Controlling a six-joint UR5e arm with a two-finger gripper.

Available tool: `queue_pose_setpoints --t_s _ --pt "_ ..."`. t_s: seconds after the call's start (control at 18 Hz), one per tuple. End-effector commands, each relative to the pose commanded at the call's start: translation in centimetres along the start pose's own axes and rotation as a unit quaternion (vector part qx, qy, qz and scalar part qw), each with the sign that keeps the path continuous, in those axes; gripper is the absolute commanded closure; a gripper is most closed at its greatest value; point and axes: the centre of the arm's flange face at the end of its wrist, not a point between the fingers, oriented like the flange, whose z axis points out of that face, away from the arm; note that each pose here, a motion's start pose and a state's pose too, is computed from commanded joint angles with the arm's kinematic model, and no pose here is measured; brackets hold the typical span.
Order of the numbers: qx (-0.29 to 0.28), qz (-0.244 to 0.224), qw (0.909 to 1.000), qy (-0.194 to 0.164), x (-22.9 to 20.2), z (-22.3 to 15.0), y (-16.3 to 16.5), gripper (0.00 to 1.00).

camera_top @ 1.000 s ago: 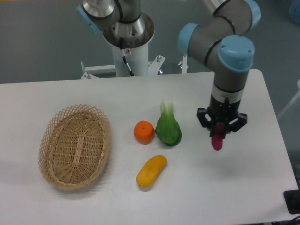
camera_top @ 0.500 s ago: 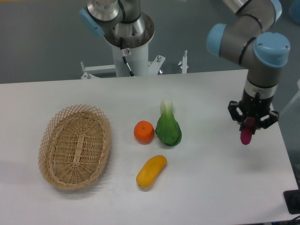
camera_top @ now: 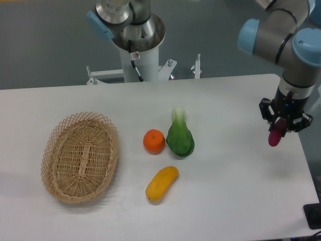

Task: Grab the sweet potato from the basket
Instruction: 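Carry the held sweet potato past the bok choy, away from the basket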

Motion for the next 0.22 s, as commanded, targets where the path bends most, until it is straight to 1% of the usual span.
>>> queue_pose_setpoints --t_s 0.22 --pt "-0.001 0.001 1.0000 0.001 0.19 0.15 -0.18 0.88"
